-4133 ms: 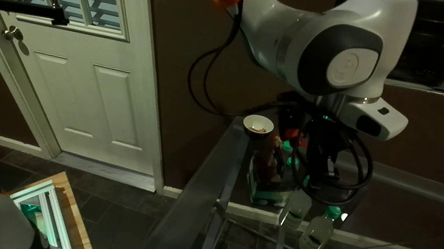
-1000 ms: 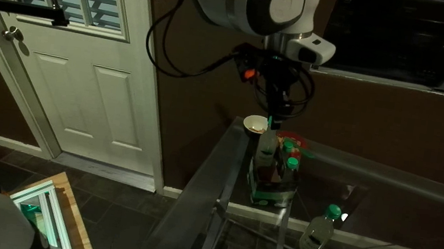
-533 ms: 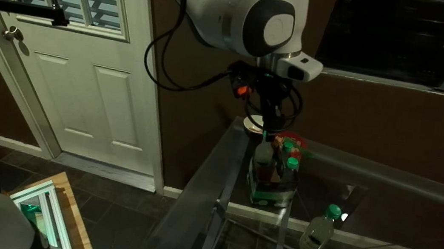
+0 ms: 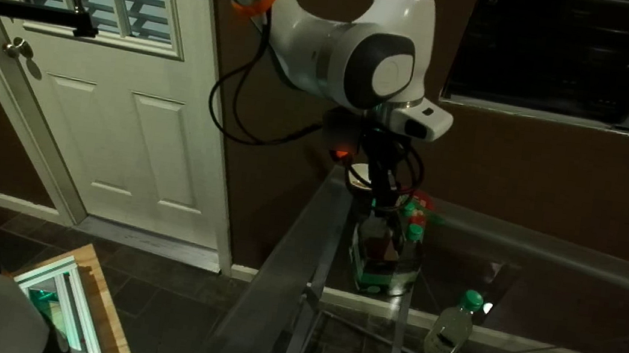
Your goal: Put the bottles inside the crate
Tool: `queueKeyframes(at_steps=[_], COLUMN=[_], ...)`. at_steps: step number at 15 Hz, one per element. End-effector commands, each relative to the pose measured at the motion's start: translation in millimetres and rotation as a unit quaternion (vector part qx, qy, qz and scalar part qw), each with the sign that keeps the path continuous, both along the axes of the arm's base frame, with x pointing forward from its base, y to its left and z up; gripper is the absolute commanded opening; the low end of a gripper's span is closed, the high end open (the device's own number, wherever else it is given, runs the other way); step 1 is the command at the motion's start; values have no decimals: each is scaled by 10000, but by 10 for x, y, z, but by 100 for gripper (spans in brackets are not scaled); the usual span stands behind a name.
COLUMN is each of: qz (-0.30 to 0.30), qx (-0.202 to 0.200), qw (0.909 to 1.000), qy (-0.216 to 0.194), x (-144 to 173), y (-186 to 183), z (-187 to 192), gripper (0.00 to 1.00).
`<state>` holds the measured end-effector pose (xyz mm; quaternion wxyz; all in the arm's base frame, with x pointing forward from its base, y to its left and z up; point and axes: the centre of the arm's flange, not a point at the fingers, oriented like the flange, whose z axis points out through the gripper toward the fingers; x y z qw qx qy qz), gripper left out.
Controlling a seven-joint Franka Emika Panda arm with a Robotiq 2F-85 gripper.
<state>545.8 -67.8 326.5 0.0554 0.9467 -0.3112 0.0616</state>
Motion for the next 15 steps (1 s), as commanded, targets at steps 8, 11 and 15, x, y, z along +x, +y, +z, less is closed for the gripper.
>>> queueKeyframes(at_steps=[8,11,15], qz=[-52,-88,-363], qx=[-358,-575,-643], qw=[9993,9978,9969], qy=[50,303,283], x=[-216,-317,-354], y=[-211,-421,-830], z=[318,462,540], gripper=[89,100,100])
